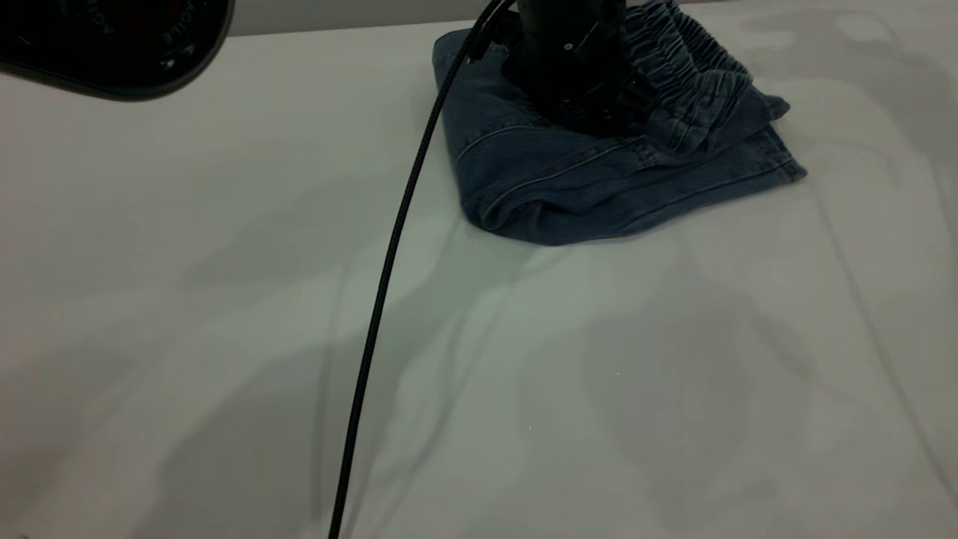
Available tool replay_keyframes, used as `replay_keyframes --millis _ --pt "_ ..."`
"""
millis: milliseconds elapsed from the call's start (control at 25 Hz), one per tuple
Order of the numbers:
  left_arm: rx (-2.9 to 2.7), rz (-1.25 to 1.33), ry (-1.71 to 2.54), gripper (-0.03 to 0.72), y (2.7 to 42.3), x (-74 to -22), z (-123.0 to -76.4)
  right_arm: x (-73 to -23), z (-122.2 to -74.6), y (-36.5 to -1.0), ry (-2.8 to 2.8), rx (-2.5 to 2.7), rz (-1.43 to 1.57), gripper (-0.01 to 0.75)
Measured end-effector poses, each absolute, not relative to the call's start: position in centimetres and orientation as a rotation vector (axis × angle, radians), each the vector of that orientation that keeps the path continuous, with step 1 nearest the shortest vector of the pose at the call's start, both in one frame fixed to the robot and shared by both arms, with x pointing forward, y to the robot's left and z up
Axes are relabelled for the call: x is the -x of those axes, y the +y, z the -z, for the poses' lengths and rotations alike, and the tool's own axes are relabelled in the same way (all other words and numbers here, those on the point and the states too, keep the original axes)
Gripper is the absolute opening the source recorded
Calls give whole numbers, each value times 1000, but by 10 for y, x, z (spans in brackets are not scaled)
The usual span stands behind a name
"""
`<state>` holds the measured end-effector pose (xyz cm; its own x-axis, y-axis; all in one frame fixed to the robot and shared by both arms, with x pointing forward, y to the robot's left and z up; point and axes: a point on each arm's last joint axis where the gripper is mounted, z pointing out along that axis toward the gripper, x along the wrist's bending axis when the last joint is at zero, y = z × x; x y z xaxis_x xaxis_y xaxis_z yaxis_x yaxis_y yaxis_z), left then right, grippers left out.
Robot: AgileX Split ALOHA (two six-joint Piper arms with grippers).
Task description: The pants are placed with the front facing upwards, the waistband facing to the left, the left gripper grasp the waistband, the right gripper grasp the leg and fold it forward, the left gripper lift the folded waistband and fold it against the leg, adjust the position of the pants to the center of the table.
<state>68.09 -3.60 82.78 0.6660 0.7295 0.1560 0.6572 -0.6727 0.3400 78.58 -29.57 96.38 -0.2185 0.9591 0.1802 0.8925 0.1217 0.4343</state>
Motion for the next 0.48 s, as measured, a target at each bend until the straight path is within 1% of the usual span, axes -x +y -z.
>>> replay_keyframes --millis 200,480 --pt "-2802 -356 966 565 -39 -668 -825 -786 -964 -296 2240 -1865 -692 431" --pt "-3079 -210 752 565 -46 -636 -822 -786 -964 -296 2240 -1865 -691 431"
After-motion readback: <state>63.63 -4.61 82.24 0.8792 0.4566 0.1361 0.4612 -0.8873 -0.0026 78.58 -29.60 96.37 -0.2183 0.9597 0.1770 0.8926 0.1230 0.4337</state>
